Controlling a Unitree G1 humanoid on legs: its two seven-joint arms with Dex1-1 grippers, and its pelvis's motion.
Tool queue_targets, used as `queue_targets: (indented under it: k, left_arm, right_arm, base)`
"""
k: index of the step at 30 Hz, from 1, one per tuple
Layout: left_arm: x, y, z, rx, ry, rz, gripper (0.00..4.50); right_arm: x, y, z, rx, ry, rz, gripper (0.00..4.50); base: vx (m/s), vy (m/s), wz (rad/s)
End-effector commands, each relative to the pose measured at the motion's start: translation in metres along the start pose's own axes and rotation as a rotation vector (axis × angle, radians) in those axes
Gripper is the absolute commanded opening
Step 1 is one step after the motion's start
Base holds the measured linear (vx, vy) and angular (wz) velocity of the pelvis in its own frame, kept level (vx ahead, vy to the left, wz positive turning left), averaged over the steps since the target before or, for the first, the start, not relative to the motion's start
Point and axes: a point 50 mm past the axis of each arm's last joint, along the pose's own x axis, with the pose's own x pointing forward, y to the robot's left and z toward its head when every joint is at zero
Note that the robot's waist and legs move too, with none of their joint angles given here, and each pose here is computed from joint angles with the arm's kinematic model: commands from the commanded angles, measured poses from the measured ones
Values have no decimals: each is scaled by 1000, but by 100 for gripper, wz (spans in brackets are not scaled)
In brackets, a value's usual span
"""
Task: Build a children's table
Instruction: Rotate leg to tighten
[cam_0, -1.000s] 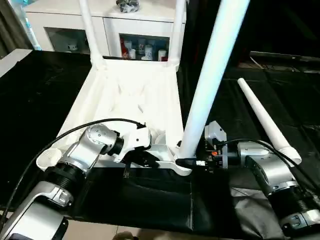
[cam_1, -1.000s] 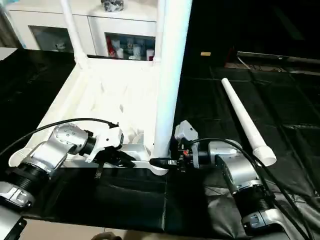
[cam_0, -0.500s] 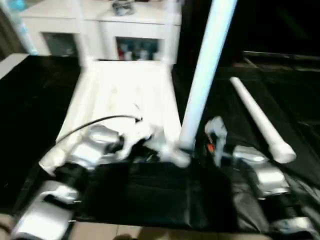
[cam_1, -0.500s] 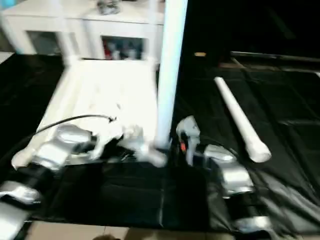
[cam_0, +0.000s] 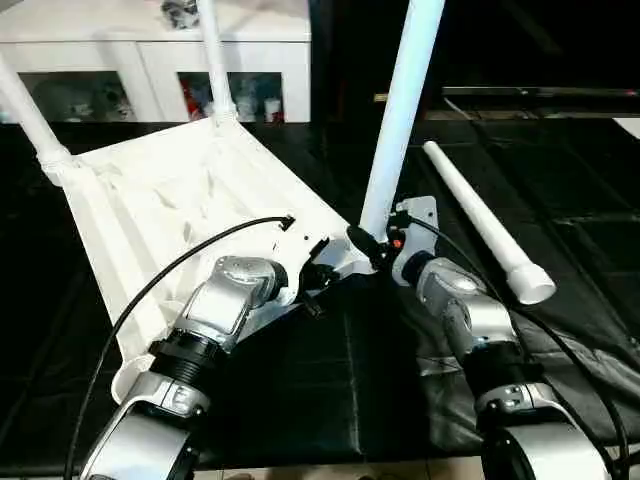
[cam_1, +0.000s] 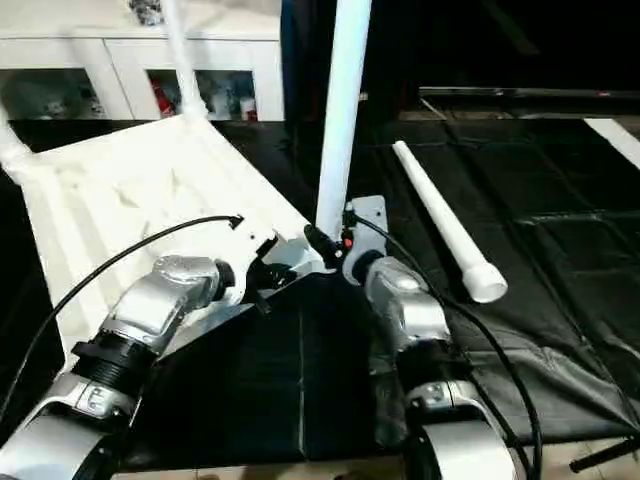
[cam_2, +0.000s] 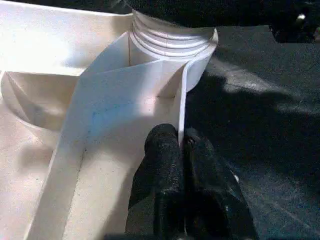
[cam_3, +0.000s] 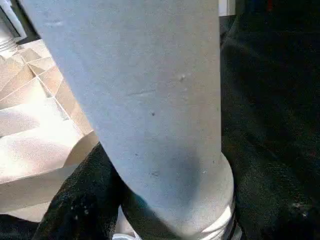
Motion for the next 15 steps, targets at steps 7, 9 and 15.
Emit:
queue_targets:
  k: [7, 9, 15]
  left_arm:
    - [-11, -3, 32, 138, -123, -27, 0]
    - [-15, 3, 25, 158, -103, -54, 0]
    - [-28, 13, 19, 232, -69, -127, 0]
  right_arm:
    - [0, 9, -27, 42, 74, 60, 381]
    - [-11, 2, -23, 30, 37, 105, 392]
    - [-40, -14, -16, -56, 4, 252, 444]
  base:
    - [0, 0, 0]
    - [0, 0, 0]
    - [0, 0, 0]
